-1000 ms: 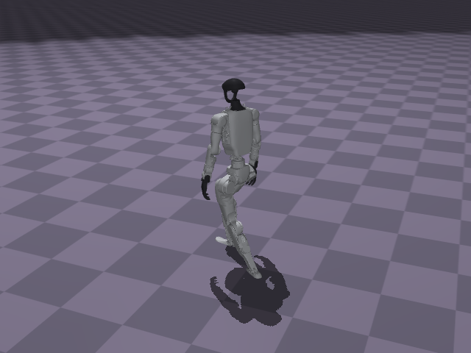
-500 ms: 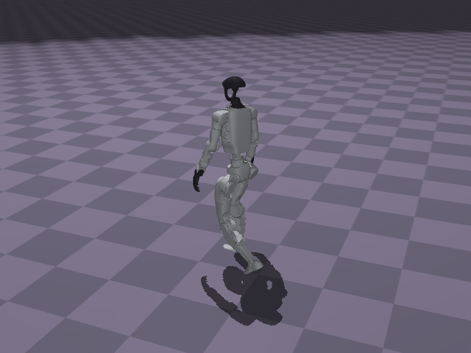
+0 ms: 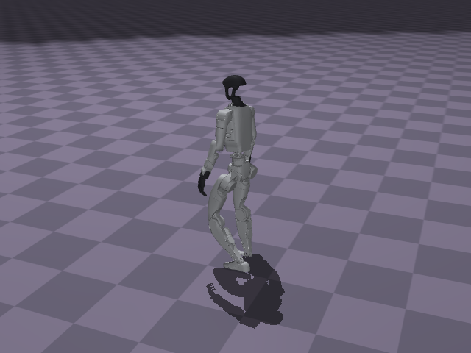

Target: Walk

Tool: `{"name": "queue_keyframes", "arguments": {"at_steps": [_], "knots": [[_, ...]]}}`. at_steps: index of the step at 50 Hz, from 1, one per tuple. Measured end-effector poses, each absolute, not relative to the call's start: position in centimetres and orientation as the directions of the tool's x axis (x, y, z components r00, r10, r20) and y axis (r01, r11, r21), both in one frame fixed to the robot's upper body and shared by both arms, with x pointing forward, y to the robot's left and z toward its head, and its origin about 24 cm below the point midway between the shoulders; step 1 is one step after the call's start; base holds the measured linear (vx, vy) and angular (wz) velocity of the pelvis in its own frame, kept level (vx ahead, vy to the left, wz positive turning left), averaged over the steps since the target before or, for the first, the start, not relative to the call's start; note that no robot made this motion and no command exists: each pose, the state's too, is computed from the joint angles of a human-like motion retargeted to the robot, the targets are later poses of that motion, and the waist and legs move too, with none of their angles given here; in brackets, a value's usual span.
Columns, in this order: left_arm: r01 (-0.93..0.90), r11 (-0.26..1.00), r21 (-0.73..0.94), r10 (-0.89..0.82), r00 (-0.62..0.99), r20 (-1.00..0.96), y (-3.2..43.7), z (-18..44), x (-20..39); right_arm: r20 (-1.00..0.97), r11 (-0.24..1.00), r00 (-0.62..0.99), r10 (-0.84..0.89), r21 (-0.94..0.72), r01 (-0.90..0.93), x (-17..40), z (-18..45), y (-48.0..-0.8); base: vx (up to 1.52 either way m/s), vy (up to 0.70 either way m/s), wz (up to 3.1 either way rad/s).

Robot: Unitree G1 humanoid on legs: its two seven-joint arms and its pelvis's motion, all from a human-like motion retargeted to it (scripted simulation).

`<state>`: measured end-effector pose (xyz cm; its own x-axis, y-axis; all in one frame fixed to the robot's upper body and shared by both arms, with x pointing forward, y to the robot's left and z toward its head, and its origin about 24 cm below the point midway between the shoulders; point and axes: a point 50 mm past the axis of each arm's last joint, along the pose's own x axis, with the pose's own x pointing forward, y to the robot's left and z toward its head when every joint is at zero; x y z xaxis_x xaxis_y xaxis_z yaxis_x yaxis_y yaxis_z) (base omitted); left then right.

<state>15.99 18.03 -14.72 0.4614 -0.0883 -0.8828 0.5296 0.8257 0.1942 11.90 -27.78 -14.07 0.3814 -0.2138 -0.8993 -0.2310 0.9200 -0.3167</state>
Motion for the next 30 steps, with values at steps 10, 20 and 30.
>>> {"name": "queue_keyframes", "arguments": {"at_steps": [10, 20, 30], "knots": [[0.48, 0.86, 0.174, -0.081, 0.465, -0.882, 18.5, -14.7, 15.7, -0.933, 0.921, 0.308, -0.189, -0.277, -0.274, 9.8, -14.8, -27.6, 0.12, 0.0, 0.26], [0.432, 0.891, 0.143, -0.067, 0.435, -0.898, 18.9, -15.4, 13.7, -0.949, 0.916, 0.272, -0.161, -0.247, -0.317, 8.4, -15.5, -26.6, 0.12, 0.02, 0.17], [0.418, 0.9, 0.122, -0.04, 0.359, -0.933, 19.6, -16.2, 10.9, -0.933, 0.898, 0.343, -0.108, -0.239, -0.37, 10.8, -15.4, -24.5, 0.15, 0.05, 0.14]]}}
